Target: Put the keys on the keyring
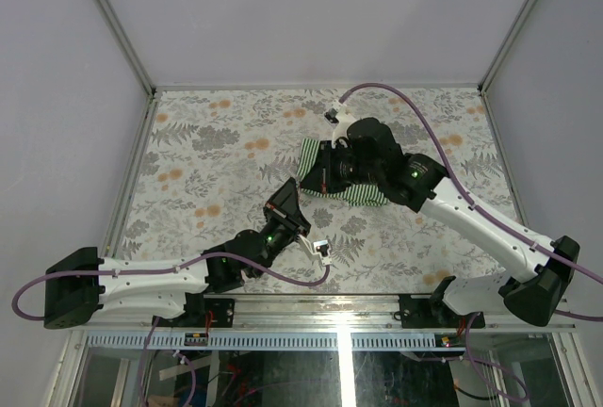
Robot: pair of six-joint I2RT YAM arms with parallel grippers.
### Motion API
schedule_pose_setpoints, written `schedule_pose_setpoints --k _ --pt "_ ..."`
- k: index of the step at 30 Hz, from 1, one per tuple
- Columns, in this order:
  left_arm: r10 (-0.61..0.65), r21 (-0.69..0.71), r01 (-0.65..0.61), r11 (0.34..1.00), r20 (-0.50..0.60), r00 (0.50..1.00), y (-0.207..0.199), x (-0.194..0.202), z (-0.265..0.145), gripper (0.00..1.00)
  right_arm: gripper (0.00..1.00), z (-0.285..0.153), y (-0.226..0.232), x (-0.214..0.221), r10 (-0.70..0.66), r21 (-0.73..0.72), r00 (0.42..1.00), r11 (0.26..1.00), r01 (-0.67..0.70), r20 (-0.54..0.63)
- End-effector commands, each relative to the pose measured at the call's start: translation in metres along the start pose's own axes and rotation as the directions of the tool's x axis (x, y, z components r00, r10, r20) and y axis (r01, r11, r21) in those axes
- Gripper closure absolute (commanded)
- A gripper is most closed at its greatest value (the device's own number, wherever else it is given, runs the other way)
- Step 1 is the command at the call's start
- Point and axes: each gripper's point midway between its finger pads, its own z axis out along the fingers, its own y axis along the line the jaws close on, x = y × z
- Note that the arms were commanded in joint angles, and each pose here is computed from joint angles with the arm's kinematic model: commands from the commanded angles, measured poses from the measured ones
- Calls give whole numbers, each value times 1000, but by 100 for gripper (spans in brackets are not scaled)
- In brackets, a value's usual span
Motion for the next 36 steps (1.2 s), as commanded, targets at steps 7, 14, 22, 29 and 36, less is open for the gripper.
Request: schedule_pose_setpoints --k 7,14,22,29,36 --pt "-18 -48 17 999 -24 1000 20 4 1 100 100 0 11 -21 -12 -1 999 1000 12 48" --pt "-17 -47 16 999 -23 1000 19 4 1 100 100 5 9 -15 -20 14 1000 1000 20 16" --pt "-17 -47 16 999 -28 999 19 6 2 100 100 6 2 -11 -29 57 1000 998 30 -9" --pt "-14 -46 13 999 -34 999 19 7 2 100 100 8 -8 -10 -28 106 1000 994 29 -4" --pt "-13 -45 11 999 -37 999 18 8 2 100 100 4 -12 -12 -27 137 1000 990 25 12"
